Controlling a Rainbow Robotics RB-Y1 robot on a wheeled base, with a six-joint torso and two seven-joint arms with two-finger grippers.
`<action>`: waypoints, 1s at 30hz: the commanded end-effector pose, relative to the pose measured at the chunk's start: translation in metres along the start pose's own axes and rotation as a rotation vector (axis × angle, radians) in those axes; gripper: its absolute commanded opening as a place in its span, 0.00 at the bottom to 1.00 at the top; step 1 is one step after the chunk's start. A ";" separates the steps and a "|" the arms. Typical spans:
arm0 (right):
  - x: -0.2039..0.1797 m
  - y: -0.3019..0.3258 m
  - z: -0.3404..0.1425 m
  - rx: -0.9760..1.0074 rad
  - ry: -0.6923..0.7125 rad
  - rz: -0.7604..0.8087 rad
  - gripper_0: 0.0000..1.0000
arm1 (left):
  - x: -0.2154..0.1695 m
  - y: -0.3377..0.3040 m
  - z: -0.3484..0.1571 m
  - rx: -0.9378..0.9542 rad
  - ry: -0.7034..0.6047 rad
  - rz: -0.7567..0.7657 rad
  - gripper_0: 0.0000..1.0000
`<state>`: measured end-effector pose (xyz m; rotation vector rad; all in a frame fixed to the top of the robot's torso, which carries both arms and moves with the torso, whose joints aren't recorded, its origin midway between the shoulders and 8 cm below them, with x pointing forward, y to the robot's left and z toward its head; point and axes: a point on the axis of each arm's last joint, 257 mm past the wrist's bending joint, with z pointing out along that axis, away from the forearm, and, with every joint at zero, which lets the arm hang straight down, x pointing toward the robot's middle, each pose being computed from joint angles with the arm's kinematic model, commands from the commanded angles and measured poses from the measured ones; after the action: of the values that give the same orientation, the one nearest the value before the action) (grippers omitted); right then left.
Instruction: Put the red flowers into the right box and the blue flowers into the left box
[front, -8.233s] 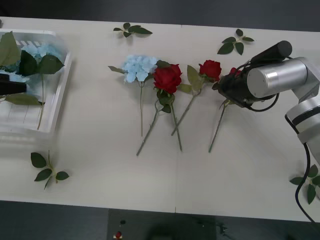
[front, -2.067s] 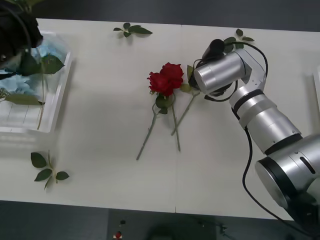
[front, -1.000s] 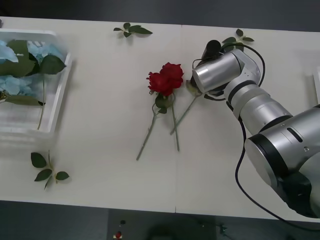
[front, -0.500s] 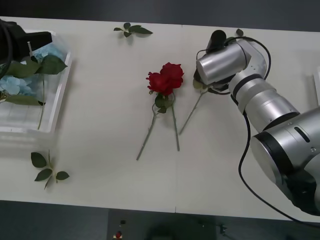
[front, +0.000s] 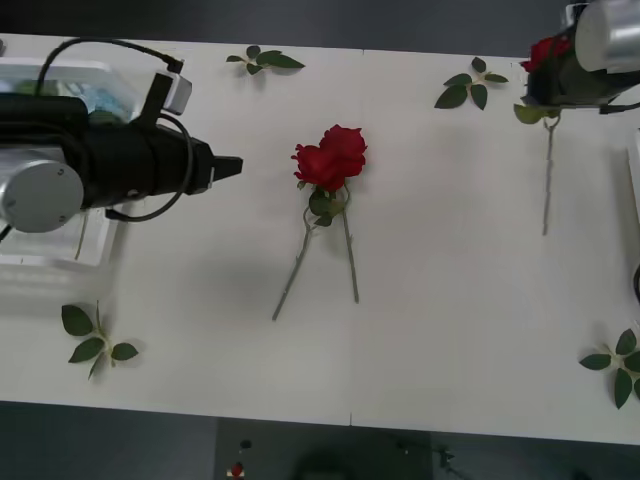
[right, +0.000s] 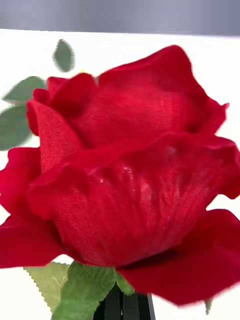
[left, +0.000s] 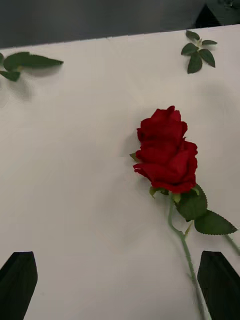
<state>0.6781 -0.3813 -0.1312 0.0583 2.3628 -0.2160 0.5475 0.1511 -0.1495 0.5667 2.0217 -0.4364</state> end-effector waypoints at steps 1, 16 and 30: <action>-0.017 -0.073 -0.019 0.084 -0.056 -0.078 0.00 | 0.002 -0.014 0.024 0.026 -0.003 0.010 0.94; 0.030 -0.273 -0.051 0.454 -0.008 -0.296 0.00 | 0.054 -0.041 0.105 -0.051 0.173 0.131 0.94; 0.049 -0.318 -0.062 0.542 0.007 -0.290 0.32 | 0.046 -0.042 0.117 -0.189 0.273 0.368 0.93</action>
<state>0.5665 -0.6700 -0.1169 -0.0684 2.3128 -0.9475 0.5807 0.0689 -0.2547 0.8296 2.1738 -0.0101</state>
